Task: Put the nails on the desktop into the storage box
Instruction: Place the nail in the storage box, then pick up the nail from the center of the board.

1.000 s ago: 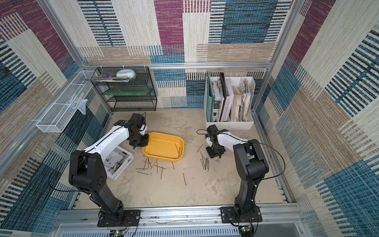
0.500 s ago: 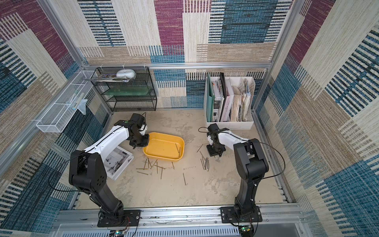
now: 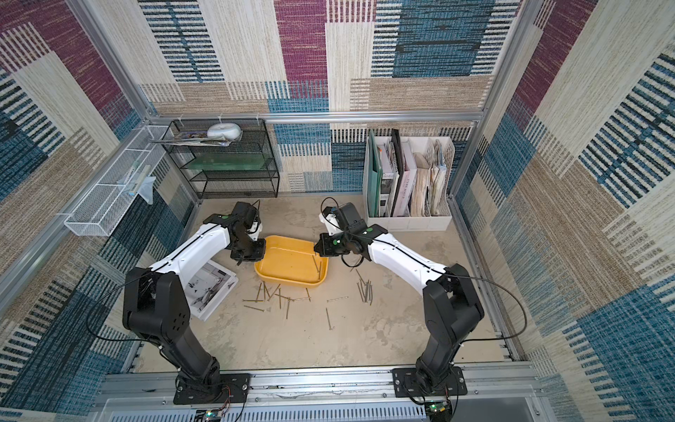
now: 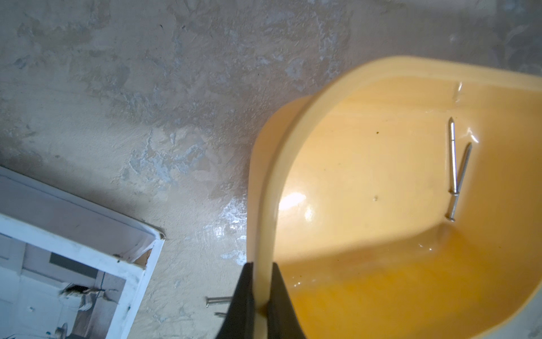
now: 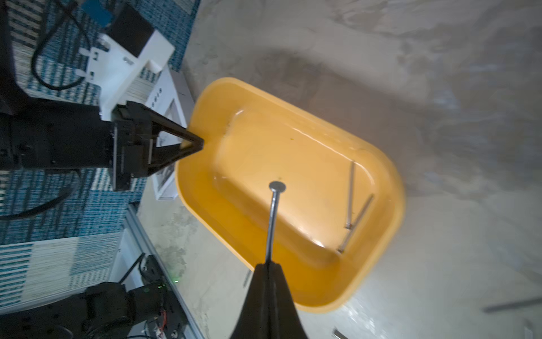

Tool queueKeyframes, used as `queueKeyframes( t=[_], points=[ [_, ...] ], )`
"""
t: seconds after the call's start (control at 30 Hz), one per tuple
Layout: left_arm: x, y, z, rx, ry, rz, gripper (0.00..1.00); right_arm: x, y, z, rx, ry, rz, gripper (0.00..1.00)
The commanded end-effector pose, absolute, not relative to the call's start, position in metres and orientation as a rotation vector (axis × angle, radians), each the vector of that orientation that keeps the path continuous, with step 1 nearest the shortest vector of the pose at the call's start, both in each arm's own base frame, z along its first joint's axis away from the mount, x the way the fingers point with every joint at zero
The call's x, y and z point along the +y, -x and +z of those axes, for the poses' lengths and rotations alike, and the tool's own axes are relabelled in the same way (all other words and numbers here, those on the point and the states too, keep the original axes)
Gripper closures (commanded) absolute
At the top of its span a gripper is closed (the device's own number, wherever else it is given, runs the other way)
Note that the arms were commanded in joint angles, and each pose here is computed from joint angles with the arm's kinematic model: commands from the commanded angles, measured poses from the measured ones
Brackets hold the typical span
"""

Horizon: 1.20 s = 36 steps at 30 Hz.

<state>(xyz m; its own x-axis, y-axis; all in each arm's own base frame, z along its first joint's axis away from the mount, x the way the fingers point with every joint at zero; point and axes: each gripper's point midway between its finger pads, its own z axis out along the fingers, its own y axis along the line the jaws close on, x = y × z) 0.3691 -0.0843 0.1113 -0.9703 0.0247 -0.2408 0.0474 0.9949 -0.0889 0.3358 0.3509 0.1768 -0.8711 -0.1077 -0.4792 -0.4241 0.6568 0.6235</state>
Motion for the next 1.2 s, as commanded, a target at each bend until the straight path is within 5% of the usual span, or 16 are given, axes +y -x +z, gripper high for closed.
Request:
queueKeyframes(
  t=[0.0,0.37,0.57,0.73,0.9,1.17],
  points=[
    [-0.084,-0.37,0.113,2.891,-0.063,-0.139,1.0,0.39,-0.337,0.181,2.439,0.34,1.311,1.0],
    [-0.085,-0.37,0.114,2.889,-0.063,-0.146,1.0,0.427,-0.338,0.114,2.576,0.316,1.293,1.0],
    [-0.086,-0.37,0.115,2.886,-0.067,-0.149,1.0,0.416,-0.341,0.14,2.518,0.334,1.227,1.0],
    [-0.086,-0.371,0.121,2.875,-0.073,-0.157,1.0,0.368,-0.35,0.163,2.493,0.303,1.044,0.83],
    [-0.079,-0.371,0.14,2.806,-0.06,-0.11,1.0,0.266,-0.365,0.149,2.538,0.066,0.695,0.66],
    [-0.087,-0.372,0.182,2.599,-0.072,-0.075,1.0,0.212,-0.37,0.1,2.636,0.023,0.439,0.58]
  ],
)
